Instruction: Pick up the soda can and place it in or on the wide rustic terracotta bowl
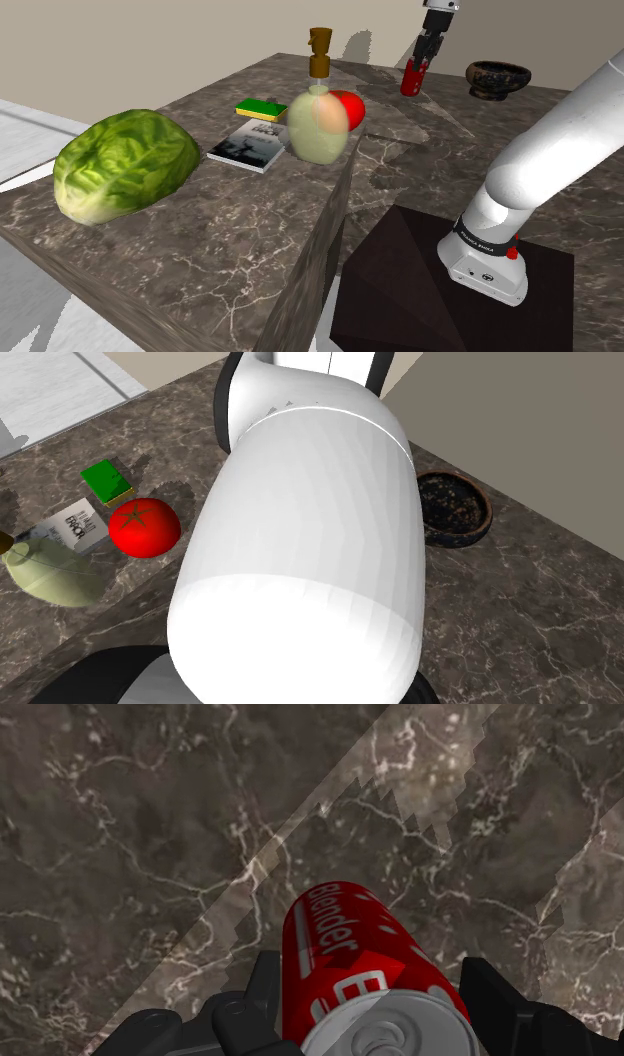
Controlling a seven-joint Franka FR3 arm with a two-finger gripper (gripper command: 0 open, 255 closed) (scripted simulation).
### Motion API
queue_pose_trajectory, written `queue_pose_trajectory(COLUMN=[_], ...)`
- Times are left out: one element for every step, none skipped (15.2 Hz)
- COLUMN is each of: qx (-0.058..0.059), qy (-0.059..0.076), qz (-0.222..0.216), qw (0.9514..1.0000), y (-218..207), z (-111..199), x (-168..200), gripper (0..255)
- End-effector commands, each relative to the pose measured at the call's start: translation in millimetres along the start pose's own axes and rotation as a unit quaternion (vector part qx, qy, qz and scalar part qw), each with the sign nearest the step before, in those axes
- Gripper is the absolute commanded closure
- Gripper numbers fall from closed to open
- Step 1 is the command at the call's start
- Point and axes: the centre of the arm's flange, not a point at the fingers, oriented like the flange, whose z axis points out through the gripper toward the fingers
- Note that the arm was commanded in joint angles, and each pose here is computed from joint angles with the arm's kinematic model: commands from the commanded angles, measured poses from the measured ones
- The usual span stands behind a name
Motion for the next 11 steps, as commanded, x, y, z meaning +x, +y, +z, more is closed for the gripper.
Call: queue_pose_trajectory(qx=[0.000, 0.000, 0.000, 0.000, 0.000, 0.000, 0.000, 0.000, 0.000, 0.000, 0.000], qy=[-0.001, -0.001, -0.001, -0.001, -0.001, -0.001, -0.001, -0.001, -0.001, -0.001, -0.001], qz=[0.000, 0.000, 0.000, 0.000, 0.000, 0.000, 0.000, 0.000, 0.000, 0.000, 0.000], qw=[1.0000, 1.0000, 1.0000, 1.0000, 1.0000, 1.0000, 1.0000, 1.0000, 1.0000, 1.0000, 1.0000], y=[-0.1, -0.1, 0.0, 0.0, -0.1, 0.0, -0.6, -1.1, -1.7, -2.2, -2.8], z=[0.6, 0.6, 0.7, 0.6, 0.6, 0.6, -4.6, -9.9, -15.1, -20.4, -25.6], x=[0.0, 0.0, 0.0, -0.1, -0.2, 0.0, 0.2, 0.3, 0.6, 0.8, 1.0], gripper=[255, 255, 255, 255, 255, 255, 255, 255, 255, 255, 255])
